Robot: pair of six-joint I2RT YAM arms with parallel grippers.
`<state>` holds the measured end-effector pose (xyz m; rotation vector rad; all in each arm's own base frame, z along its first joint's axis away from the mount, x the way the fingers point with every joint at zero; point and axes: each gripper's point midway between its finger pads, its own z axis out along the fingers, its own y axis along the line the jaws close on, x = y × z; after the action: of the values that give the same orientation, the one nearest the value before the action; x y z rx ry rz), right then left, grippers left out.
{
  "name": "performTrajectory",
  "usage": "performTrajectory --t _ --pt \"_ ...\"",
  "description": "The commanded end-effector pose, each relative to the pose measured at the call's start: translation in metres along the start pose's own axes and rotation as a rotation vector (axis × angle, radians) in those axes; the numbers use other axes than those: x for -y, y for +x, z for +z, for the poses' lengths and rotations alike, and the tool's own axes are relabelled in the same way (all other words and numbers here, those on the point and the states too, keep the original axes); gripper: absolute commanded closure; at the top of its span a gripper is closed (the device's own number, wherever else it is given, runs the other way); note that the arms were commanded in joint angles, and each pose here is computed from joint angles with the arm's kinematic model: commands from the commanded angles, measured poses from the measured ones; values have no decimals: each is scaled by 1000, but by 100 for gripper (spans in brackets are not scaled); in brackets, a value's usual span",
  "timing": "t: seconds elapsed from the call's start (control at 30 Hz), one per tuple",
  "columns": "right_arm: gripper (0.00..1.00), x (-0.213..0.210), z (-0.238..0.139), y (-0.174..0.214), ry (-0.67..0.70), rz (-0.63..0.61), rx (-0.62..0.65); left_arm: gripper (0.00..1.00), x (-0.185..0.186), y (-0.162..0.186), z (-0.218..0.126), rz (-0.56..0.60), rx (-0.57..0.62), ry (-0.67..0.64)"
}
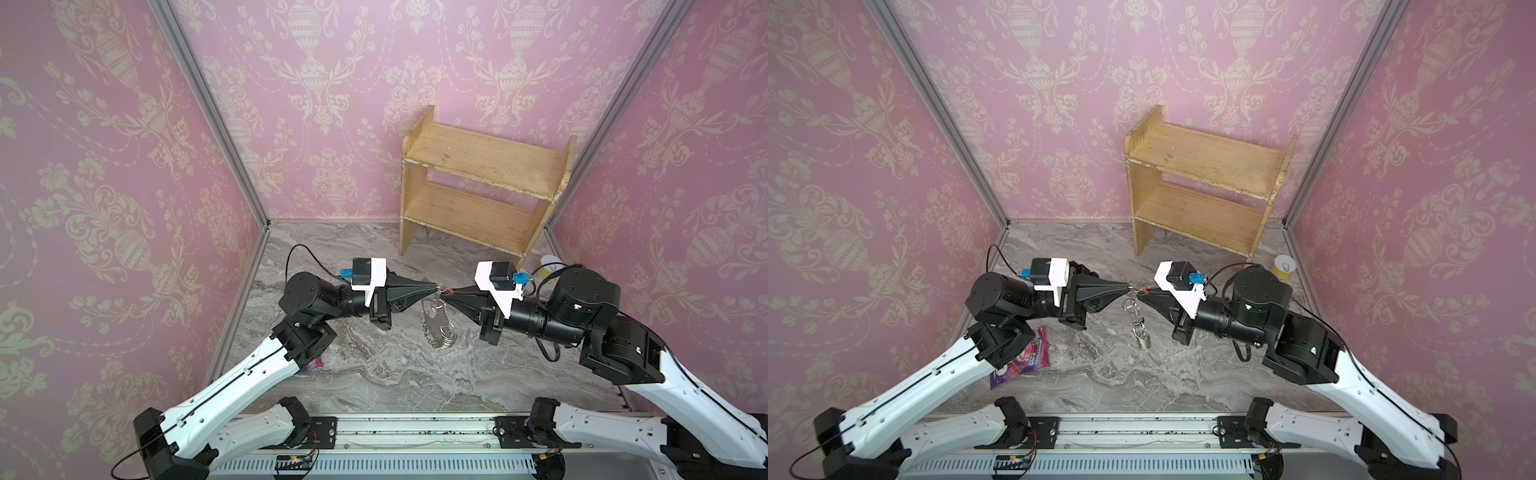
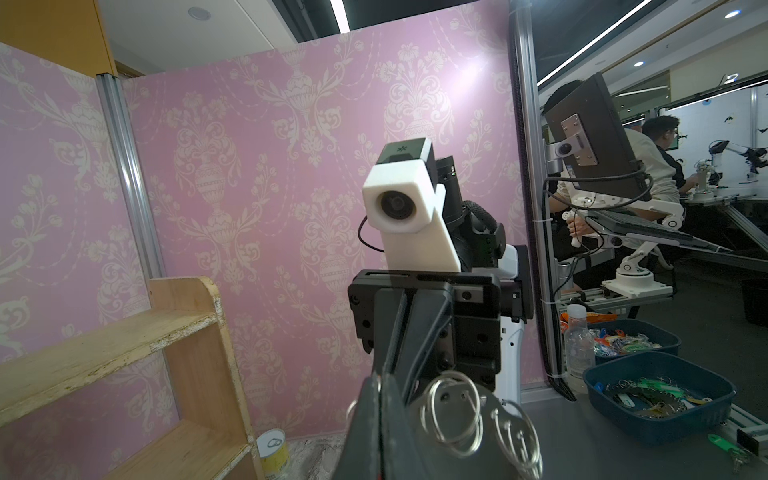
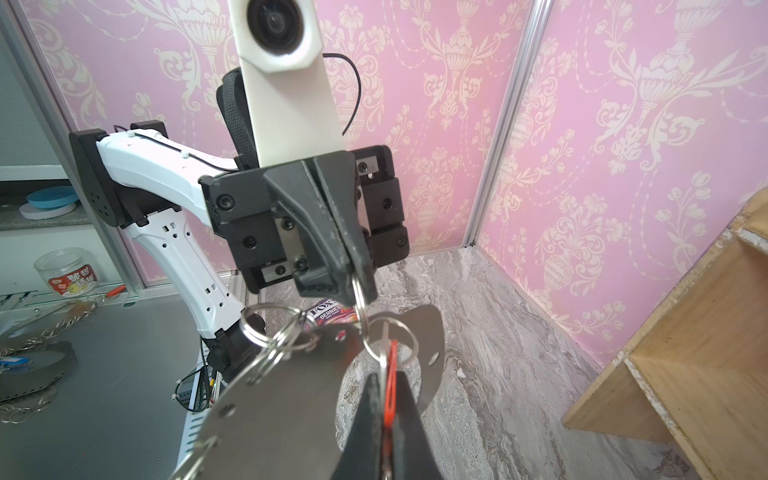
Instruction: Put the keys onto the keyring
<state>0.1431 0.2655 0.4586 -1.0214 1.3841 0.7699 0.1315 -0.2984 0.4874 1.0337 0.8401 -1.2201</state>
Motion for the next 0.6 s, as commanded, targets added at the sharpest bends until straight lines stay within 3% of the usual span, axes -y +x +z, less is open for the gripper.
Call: performTrajectory --t 0.0,0.57 --pt "100 6 -8 -11 32 -38 13 100 3 -13 0 12 21 20" --pt "100 4 -12 -7 32 -108 -53 100 -7 -5 -4 35 -26 -55"
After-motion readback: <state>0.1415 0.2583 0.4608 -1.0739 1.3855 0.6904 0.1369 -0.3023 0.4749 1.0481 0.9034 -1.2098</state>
